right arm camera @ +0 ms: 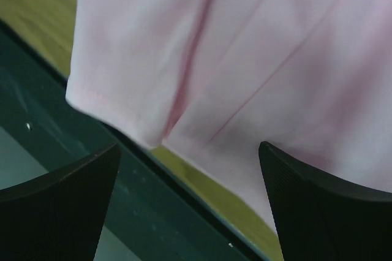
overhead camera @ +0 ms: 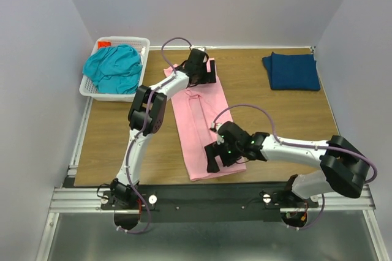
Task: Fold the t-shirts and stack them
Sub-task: Fold the tshirt
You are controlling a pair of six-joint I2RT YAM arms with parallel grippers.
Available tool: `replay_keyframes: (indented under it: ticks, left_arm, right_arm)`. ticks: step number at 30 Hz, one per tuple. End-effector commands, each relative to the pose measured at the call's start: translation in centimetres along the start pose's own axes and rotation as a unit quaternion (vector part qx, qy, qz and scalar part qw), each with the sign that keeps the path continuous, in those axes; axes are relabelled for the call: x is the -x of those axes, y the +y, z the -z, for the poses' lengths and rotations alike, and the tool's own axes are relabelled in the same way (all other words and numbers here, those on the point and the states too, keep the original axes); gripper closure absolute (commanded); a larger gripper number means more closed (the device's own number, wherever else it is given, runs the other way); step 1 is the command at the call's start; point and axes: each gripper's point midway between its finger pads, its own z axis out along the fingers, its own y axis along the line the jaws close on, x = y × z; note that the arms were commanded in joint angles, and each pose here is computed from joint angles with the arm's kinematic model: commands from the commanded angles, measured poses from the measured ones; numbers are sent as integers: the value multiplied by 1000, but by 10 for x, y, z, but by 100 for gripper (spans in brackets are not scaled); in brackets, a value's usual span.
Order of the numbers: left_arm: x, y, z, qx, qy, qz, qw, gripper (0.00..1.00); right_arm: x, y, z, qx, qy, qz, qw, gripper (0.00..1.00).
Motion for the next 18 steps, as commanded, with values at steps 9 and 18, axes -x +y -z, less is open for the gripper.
replay_keyframes:
  ticks: [9,18]
  left_arm:
    - [-21,-10,-5,-7,52,-53,997,2]
    - [134,-26,175,0,-168,-25,985,2]
  right_arm:
    - [67,28,34,-55,-108,60,991,0]
    - [153,-23,40,-140,-176,-17,974,0]
